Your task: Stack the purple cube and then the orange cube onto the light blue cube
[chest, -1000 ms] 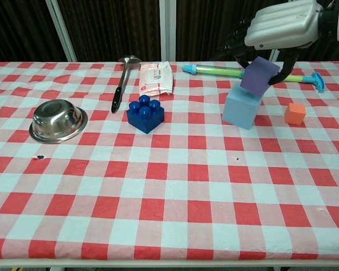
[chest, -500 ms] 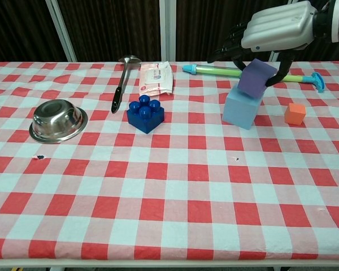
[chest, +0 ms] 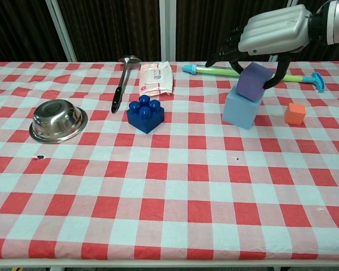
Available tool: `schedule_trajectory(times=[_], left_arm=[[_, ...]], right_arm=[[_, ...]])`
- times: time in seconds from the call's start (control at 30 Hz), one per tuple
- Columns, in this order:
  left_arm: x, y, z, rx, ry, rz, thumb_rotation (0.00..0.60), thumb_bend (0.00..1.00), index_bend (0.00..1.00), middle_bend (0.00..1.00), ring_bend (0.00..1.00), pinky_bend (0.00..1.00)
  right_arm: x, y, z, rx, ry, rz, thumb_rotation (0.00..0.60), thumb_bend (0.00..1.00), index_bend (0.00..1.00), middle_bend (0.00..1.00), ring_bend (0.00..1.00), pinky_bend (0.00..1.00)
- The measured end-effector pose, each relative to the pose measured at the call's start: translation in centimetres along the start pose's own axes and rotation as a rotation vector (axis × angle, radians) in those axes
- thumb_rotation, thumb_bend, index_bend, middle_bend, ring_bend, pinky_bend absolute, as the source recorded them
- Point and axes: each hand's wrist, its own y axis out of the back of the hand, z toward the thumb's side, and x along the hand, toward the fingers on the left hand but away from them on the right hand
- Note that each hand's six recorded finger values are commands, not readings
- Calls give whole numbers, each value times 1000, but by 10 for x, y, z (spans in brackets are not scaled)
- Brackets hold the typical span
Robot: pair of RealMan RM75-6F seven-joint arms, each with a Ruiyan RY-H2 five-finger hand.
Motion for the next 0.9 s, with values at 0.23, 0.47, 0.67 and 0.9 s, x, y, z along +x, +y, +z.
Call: schedule_trajectory(times=[0.23, 0.47, 0.67, 0.9], left_arm=[[1, 0, -3, 2, 9, 0, 600, 58, 287, 262, 217, 309], [1, 0, -3, -2, 12, 0, 600, 58, 287, 262, 217, 309], [1, 0, -4, -6, 14, -1, 600, 58, 288, 262, 217, 309], [1, 0, -5, -6, 15, -4, 600, 58, 287, 262, 218, 309]], right_arm=[[-4, -2, -2, -1, -1, 5, 600, 73, 61, 469, 133, 129], [-6, -5, -2, -10, 5, 13, 600, 64, 61, 467, 132, 134], [-8, -5, -3, -4, 5, 15, 600, 32, 59, 438, 132, 134], [-10, -6, -6, -9, -15, 29, 600, 0, 0, 285, 72, 135]])
